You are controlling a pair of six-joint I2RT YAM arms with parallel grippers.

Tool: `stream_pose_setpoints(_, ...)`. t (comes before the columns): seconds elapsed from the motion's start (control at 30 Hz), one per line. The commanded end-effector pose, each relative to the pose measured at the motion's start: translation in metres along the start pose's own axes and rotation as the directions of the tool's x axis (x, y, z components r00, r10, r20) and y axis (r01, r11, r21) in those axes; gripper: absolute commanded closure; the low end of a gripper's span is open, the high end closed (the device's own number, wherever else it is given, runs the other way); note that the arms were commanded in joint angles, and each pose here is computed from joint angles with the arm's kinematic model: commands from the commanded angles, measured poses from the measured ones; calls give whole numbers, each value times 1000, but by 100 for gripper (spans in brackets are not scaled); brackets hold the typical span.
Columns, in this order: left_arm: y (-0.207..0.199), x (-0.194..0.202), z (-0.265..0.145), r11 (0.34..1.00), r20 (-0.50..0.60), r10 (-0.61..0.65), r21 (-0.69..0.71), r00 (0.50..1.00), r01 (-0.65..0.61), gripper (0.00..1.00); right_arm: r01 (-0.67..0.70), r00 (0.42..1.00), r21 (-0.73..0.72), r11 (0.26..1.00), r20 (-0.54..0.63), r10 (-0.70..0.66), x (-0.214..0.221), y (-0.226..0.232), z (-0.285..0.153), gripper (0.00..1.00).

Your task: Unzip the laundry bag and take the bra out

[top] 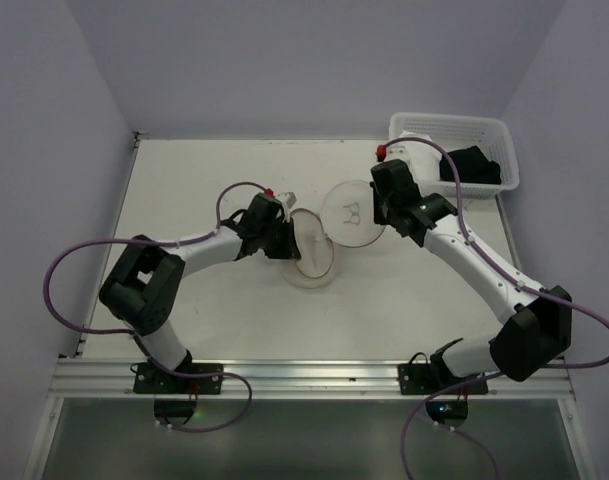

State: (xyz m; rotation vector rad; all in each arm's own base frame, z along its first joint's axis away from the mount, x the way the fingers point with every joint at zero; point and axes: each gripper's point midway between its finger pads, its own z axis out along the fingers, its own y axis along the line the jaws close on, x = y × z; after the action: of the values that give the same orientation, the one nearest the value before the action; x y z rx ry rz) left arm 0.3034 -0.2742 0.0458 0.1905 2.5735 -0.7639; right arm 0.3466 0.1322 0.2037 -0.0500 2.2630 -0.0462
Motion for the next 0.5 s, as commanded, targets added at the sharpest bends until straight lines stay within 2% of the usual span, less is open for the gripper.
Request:
stream_pose_setpoints(0.0, -11, -37, -40, 999, 124, -18, 34, 992, 14, 84, 50, 998, 105, 993, 19, -52, -12, -17, 2, 100)
stream_pose_setpoints(0.07, -6, -44, -58, 999, 154, -31, 29, 988, 26, 79, 72, 997, 153, 986, 16, -75, -15, -24, 4, 100)
stream_pose_setpoints(0.1, -2, -43, -62, 999, 159, -33, 25, 987, 30, 71, 75, 997, 170, 983, 15, -78, -16, -26, 4, 100)
stream_pose_setpoints(0.2, 6, -48, -81, 999, 203, -42, 17, 978, 40, 61, 86, 996, 210, 974, 20, -92, -24, -32, 4, 100)
stream_pose_setpoints(0.47, 28, -35, -68, 996, 184, -84, 18, 979, 82, 56, 86, 994, 229, 969, 53, -101, -46, -31, 0, 100)
